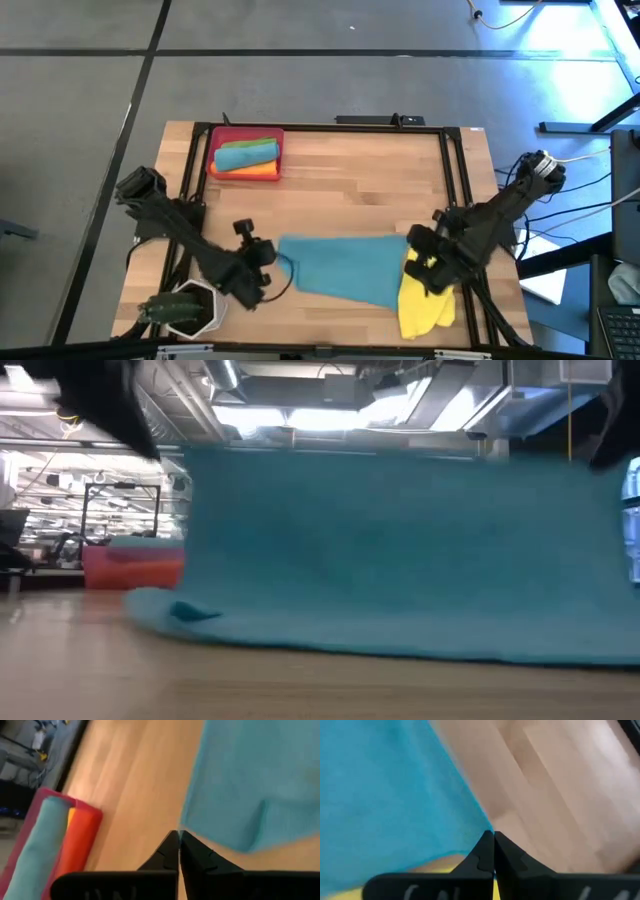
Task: Roll microfiber towels into tight, uniform cylinder then place into a basket
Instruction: Fold the blue microfiber towel
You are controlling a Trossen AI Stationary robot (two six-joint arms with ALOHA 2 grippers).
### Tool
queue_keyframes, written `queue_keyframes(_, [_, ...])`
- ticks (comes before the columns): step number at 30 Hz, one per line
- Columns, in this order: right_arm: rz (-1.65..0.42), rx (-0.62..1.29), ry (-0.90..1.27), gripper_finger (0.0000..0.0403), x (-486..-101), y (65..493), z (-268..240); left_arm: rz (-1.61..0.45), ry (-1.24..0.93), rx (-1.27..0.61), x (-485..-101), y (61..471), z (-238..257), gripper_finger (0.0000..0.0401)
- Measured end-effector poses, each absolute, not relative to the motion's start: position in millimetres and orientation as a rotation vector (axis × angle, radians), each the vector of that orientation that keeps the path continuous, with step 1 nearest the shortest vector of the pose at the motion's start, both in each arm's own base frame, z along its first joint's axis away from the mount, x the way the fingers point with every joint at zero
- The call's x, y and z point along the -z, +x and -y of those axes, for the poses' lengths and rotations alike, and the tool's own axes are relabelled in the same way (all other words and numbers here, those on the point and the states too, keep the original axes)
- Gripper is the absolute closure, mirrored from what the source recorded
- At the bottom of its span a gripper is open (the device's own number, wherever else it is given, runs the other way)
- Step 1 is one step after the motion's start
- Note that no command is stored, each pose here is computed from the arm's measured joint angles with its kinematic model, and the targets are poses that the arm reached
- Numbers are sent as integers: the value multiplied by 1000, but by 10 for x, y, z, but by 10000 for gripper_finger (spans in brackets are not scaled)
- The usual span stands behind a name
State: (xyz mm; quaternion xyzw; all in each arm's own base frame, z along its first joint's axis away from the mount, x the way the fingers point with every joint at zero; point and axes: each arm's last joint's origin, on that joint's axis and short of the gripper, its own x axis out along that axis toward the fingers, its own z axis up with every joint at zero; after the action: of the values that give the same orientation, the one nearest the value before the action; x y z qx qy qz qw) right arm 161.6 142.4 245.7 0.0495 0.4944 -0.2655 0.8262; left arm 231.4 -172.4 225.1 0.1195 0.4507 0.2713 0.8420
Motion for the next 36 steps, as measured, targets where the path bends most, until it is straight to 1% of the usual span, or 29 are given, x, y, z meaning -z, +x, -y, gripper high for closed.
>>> queue_keyframes(2, [-1109, 587, 66, 401, -2331, 1646, -1312, -1011, 291, -552, -2125, 2361, 1618, 401])
queue_keyframes(5, [-1134, 629, 25, 401, -2222, 1705, -1159, -1040, 313, -551, -2001, 2449, 1463, 401])
queue_keyframes(8, [-1152, 686, -39, 401, -2164, 1750, -995, -1061, 351, -613, -1970, 2513, 1273, 401])
queue_keyframes(11, [-1167, 701, -61, 401, -2157, 1815, -887, -1052, 337, -637, -1973, 2605, 1158, 401])
queue_keyframes(15, [-1169, 689, -59, 401, -2153, 1899, -807, -1008, 286, -571, -1975, 2748, 1148, 401])
queue_keyframes(19, [-1183, 666, -19, 401, -2145, 1965, -755, -896, 241, -468, -2019, 2930, 1205, 401])
queue_keyframes(23, [-1192, 668, 38, 401, -2140, 2008, -704, -785, 224, -425, -2072, 3089, 1215, 401])
queue_keyframes(25, [-1197, 672, 43, 395, -2140, 2014, -685, -767, 232, -412, -2059, 3141, 1212, 401])
queue_keyframes(27, [-1209, 670, 27, 383, -2157, 2015, -672, -767, 223, -402, -2017, 3189, 1204, 401])
queue_keyframes(30, [-1211, 675, 4, 352, -2234, 2023, -668, -804, 220, -382, -1930, 3213, 1205, 401])
queue_keyframes(36, [-1232, 704, -20, 265, -2470, 2006, -658, -855, 233, -355, -1748, 3246, 1261, 401])
